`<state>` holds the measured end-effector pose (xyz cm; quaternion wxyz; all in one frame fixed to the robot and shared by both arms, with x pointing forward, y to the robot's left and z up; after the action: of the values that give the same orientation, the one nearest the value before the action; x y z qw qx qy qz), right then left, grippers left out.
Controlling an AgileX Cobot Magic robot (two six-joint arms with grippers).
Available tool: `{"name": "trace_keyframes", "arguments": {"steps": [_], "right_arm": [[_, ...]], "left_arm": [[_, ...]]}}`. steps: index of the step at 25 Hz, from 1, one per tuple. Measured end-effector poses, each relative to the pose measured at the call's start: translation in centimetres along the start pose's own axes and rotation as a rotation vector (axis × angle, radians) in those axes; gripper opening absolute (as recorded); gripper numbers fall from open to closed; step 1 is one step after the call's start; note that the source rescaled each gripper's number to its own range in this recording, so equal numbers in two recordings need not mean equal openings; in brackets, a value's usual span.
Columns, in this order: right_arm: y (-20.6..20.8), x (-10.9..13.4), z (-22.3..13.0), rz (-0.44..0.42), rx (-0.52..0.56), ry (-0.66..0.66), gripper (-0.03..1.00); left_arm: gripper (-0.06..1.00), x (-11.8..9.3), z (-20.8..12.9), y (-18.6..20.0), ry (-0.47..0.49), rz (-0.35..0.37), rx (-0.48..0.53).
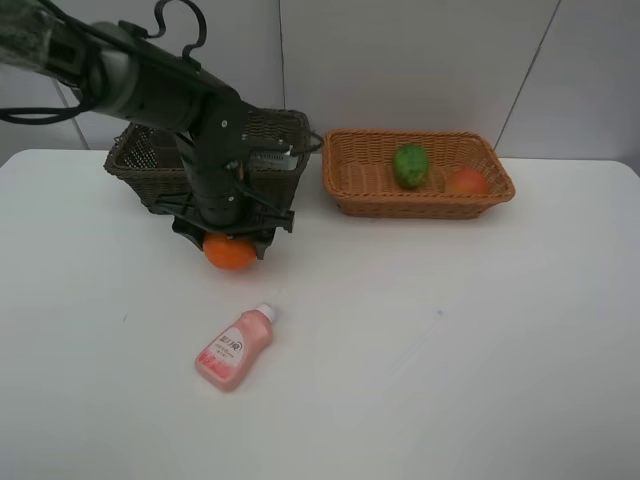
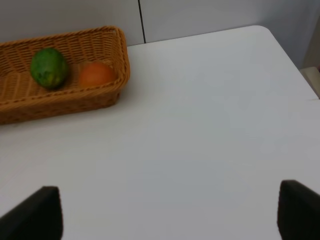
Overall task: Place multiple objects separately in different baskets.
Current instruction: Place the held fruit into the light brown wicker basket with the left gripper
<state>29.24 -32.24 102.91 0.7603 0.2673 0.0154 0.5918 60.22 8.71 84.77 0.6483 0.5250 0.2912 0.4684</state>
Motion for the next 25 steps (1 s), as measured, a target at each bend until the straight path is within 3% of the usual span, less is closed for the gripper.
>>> {"name": "trace_keyframes", "arguments": {"steps": [6, 11, 19, 25], "right_arm": [[0.0, 0.0, 0.0, 0.001, 0.000, 0.000, 0.87], [0.0, 0.0, 0.0, 0.001, 0.000, 0.000, 0.87], [0.0, 0.0, 0.0, 0.001, 0.000, 0.000, 0.87], [0.0, 0.0, 0.0, 0.001, 0.000, 0.000, 0.87]], "left_arm": [[0.90, -4.2, 4.4, 5.2, -0.213, -0.070, -0.131], [0.90, -7.2, 9.1, 7.5, -0.265, -0.116, -0.271], [0.90, -10.3, 15.4, 6.7, -0.282, -0.150, -0.527], [0.90, -11.4, 16.7, 3.5, -0.334, -0.142, -0.627]]}}
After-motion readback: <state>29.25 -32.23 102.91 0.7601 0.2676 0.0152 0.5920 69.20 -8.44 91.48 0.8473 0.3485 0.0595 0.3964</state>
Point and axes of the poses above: a point on each arm's last joint axis where the gripper is mounted, y pointing back along that axis away from the gripper, x along the wrist's bending axis when the last joint is at zero, z = x × y, the point moved 7 cm from there along -y, pointing out along that axis toward the gripper, and after that the axes turned 15 degrees about -y, right-handed, at the moved point
